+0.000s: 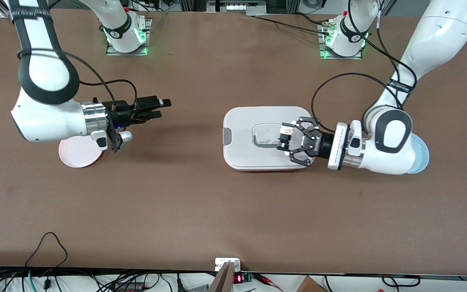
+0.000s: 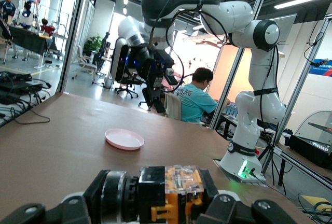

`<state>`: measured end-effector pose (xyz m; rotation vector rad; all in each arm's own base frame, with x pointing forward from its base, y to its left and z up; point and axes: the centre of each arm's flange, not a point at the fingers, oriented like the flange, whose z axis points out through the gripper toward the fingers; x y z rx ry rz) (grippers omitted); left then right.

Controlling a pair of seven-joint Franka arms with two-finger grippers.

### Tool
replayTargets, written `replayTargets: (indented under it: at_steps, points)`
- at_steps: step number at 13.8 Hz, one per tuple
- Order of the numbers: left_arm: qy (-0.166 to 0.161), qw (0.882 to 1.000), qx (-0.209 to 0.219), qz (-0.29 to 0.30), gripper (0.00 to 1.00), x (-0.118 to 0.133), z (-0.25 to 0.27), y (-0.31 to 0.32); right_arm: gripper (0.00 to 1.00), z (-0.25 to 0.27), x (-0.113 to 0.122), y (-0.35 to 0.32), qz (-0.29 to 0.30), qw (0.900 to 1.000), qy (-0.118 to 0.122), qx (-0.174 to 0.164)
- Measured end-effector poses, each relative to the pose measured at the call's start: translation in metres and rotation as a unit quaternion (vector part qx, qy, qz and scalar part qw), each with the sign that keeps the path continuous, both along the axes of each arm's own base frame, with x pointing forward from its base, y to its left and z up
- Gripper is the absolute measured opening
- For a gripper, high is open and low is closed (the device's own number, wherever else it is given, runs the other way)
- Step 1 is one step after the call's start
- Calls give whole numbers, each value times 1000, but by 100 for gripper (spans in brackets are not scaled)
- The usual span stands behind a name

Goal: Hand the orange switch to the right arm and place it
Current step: 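Lift the switch with the left gripper while the right gripper reaches toward it, then grasp the switch with the right gripper and open the left gripper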

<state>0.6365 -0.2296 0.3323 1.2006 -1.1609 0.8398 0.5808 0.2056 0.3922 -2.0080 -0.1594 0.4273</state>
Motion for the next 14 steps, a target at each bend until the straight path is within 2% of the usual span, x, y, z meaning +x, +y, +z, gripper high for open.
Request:
replayTargets:
  at_steps: [2, 4, 9, 14]
  points:
    - [-47, 997, -66, 17, 72, -12, -3, -30, 100, -11, -5, 18, -39, 998, 23, 41]
    - [-66, 992, -103, 30, 72, -26, -11, -55, 100, -18, -10, 48, -87, 994, 31, 66]
    - [-75, 988, -119, 62, 72, -52, -13, -126, 100, -17, -28, 121, -172, 981, 30, 88]
    - [-58, 986, -130, 84, 72, -61, -16, -143, 100, 21, -36, 133, -186, 978, 0, 99]
